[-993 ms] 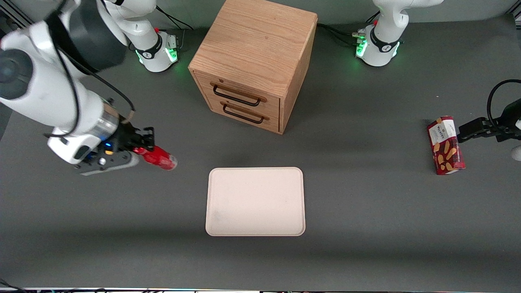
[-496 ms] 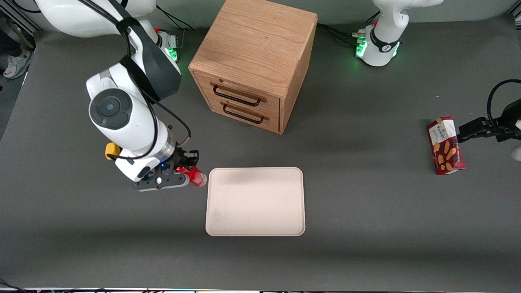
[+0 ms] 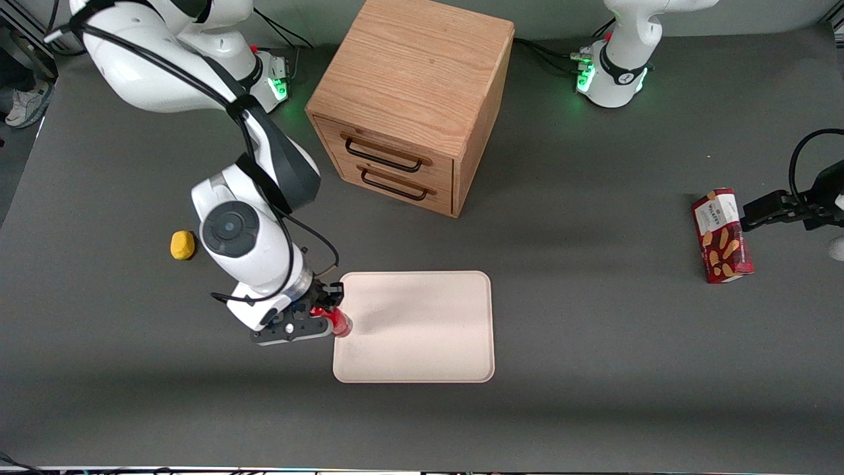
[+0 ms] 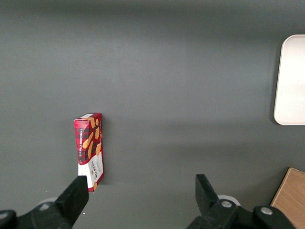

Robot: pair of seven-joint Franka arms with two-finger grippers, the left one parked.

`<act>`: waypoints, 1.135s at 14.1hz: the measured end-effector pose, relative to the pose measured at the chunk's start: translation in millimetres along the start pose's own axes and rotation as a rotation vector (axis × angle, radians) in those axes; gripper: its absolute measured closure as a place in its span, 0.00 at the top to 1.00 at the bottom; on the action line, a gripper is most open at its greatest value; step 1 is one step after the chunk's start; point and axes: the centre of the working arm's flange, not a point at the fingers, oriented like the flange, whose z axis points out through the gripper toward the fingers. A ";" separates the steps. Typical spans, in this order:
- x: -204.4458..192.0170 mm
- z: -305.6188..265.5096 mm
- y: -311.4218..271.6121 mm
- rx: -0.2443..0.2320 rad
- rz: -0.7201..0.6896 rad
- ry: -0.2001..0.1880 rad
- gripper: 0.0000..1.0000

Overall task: Place coke bottle on tray
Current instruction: 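Lower the held bottle onto the white tray, then open the right gripper and withdraw it from the tray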

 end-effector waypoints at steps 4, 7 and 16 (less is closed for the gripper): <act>3.9 41.6 -9.2 0.023 0.000 0.026 0.34; 4.4 49.8 -11.6 0.023 -0.008 0.036 0.34; 6.5 61.0 -14.7 0.042 0.001 0.062 0.60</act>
